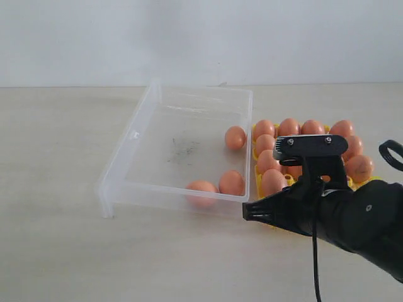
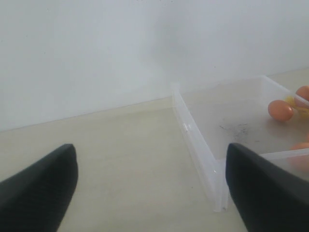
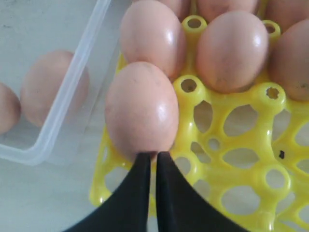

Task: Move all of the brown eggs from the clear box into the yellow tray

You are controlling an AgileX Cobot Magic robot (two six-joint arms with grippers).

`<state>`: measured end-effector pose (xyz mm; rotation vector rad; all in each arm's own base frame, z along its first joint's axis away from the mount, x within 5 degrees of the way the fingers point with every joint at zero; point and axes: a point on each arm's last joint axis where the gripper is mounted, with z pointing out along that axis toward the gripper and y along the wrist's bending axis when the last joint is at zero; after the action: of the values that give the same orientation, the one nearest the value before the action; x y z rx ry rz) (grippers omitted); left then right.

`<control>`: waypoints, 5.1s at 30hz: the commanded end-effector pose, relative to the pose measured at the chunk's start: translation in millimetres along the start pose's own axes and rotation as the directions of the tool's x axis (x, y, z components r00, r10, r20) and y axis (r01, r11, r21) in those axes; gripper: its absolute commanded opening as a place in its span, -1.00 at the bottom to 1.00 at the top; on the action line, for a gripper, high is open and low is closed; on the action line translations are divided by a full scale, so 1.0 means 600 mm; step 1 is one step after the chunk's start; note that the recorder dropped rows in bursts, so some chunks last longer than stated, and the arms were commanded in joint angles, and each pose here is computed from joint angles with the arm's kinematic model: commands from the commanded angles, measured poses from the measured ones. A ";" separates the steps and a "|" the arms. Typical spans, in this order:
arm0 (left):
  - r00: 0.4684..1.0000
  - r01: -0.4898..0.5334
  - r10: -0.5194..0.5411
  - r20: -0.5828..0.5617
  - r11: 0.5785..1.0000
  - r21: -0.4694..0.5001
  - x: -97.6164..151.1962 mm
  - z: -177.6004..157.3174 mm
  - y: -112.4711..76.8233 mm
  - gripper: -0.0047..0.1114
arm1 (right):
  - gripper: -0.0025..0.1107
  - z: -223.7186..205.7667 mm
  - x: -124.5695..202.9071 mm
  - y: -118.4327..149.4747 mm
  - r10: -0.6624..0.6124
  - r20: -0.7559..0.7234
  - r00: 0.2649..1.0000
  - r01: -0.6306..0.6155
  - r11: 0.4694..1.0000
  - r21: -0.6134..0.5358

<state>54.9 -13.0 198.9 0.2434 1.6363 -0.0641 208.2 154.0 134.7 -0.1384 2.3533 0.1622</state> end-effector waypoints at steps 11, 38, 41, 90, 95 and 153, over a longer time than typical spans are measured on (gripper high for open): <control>1.000 0.014 -0.014 0.007 1.000 0.004 0.001 0.000 0.000 0.42 | -0.96 -0.012 -0.017 -0.005 0.043 0.083 0.996 -0.044 0.999 0.011; 1.000 0.014 -0.014 0.007 1.000 0.004 0.001 0.000 0.000 0.42 | -0.96 -0.250 -0.069 0.001 -0.067 0.502 0.862 0.265 0.904 -0.334; 1.000 0.014 -0.014 0.007 1.000 0.004 0.001 0.000 0.000 0.42 | -0.96 -0.270 -0.030 -0.022 -0.092 0.594 0.799 0.333 0.890 -0.311; 1.000 0.014 -0.014 0.007 1.000 0.004 0.001 0.000 0.000 0.42 | -0.96 -0.307 0.104 -0.161 -0.065 0.764 0.642 0.385 0.889 -0.248; 1.000 0.014 -0.014 0.007 1.000 0.004 0.001 0.000 0.000 0.42 | -0.96 -0.300 0.102 -0.181 -0.015 0.731 0.683 0.200 0.966 -0.167; 0.875 0.455 -0.380 -0.301 0.430 0.779 -0.237 0.131 -0.087 0.42 | -0.96 -0.300 0.102 -0.185 0.011 0.724 0.689 0.156 0.974 -0.164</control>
<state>115.5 -90.0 335.6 0.5081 1.5785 -1.2402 56.9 13.1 210.9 -0.2319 1.5169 0.3604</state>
